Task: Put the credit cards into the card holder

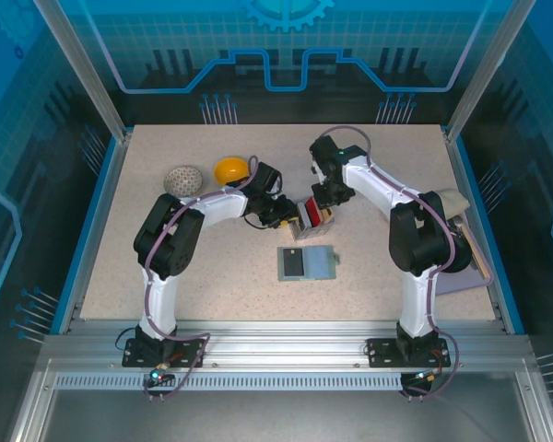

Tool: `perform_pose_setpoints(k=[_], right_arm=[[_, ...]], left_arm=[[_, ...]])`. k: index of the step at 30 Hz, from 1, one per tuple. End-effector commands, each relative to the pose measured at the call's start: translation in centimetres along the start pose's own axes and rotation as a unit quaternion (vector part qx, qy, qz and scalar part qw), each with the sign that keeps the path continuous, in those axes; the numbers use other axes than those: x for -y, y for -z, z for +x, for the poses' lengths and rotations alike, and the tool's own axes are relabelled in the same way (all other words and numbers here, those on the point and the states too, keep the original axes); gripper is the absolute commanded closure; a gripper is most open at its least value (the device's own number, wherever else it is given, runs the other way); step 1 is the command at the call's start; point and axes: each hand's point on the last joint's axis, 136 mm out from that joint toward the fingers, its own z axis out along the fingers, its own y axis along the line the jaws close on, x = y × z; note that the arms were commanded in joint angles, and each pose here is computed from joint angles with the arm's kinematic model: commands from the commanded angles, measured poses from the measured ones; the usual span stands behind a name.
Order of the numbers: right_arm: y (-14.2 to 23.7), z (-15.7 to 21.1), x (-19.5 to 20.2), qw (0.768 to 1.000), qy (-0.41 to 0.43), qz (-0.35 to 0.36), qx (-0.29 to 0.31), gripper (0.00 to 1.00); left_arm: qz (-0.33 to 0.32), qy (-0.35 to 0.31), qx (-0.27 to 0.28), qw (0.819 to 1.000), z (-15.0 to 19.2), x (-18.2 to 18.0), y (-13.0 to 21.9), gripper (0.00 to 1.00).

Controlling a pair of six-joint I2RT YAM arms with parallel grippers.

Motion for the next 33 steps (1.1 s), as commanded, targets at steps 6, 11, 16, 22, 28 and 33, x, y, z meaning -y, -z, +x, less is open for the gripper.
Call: perform_pose_setpoints(k=[6, 11, 16, 22, 28, 33], right_arm=[[2.1, -0.2, 1.0, 0.999, 0.007, 0.030, 0.012, 0.70], [2.4, -0.3, 1.0, 0.999, 0.009, 0.036, 0.016, 0.73], [2.6, -0.3, 1.2, 0.999, 0.011, 0.041, 0.019, 0.74], [2.9, -0.3, 1.0, 0.999, 0.011, 0.040, 0.024, 0.79], [3.8, -0.6, 1.1, 0.998, 0.009, 0.043, 0.036, 0.87], [4.8, -0.6, 1.0, 0.998, 0.005, 0.036, 0.046, 0.89]], left_arm=[[-0.028, 0.012, -0.013, 0.999, 0.9, -1.8, 0.2, 0.70], [-0.028, 0.012, -0.013, 0.999, 0.9, -1.8, 0.2, 0.70], [-0.027, 0.012, -0.013, 0.999, 0.9, -1.7, 0.2, 0.70], [-0.026, 0.012, -0.013, 0.999, 0.9, -1.7, 0.2, 0.71], [-0.026, 0.011, -0.014, 1.000, 0.9, -1.6, 0.3, 0.71], [-0.025, 0.009, -0.012, 1.000, 0.9, -1.5, 0.5, 0.71]])
